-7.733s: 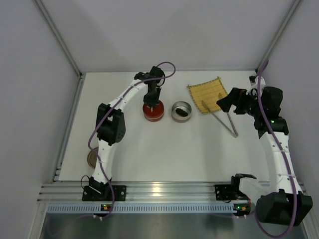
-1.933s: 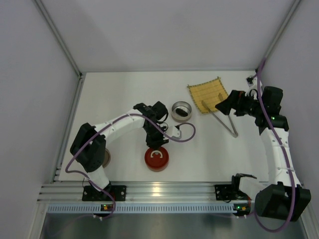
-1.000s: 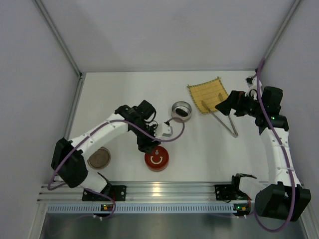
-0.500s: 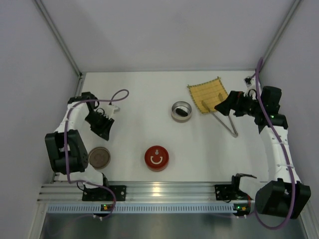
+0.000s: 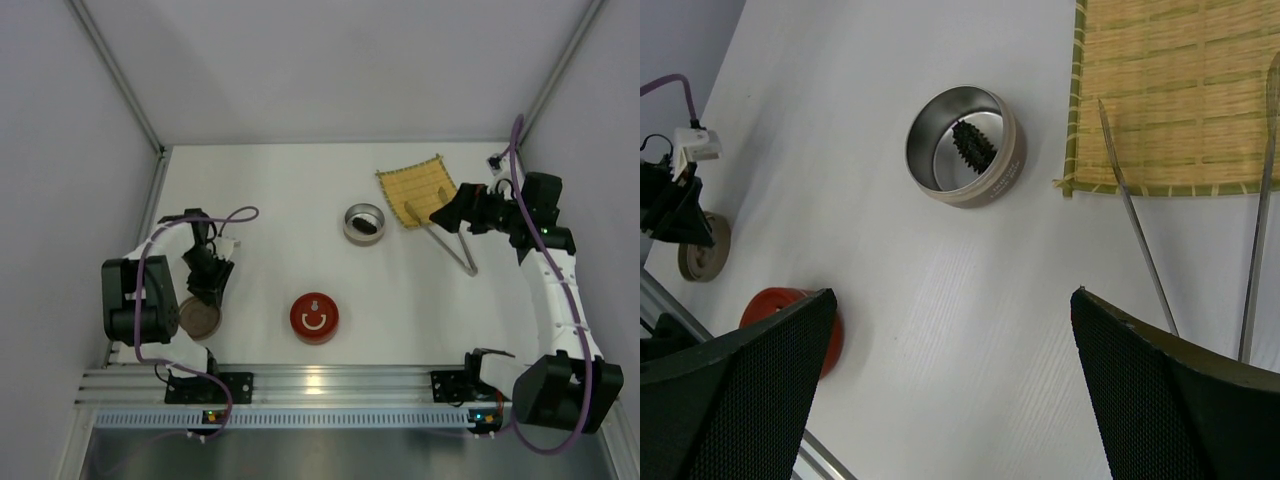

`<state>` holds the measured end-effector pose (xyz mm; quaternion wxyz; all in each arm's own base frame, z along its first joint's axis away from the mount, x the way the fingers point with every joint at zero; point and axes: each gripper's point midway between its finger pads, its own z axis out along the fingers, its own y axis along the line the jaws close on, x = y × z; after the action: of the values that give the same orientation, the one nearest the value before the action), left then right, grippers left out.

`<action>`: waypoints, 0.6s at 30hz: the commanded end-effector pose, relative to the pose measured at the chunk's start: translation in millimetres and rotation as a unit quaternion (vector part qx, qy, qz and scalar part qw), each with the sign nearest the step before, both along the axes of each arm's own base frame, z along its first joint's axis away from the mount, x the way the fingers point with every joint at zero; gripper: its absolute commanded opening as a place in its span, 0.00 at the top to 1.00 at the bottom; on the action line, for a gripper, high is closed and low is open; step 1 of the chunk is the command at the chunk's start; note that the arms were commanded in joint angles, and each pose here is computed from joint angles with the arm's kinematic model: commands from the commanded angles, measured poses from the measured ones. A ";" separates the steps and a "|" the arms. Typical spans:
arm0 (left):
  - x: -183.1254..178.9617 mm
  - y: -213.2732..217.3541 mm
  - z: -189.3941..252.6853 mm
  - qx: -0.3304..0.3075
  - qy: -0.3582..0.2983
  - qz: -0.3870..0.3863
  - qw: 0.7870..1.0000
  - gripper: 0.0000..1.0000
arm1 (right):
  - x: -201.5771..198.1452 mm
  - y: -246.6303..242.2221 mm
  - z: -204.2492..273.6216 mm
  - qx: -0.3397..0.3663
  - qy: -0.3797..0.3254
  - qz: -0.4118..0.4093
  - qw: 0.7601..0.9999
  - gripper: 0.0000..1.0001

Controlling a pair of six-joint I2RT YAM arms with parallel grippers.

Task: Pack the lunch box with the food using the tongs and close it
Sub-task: Move the box lid to the center of the board.

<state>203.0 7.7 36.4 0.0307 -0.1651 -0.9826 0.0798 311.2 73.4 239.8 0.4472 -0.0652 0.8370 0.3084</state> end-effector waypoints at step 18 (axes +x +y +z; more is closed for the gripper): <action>43.5 -20.1 -16.8 0.017 -0.063 -0.002 0.998 0.54 | 0.4 -0.9 7.1 0.002 -0.016 0.013 1.000 0.01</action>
<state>217.7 4.5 27.7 0.0172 -0.1613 -0.9863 0.0300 310.1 76.0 240.3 0.4455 -0.0720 0.8346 0.3160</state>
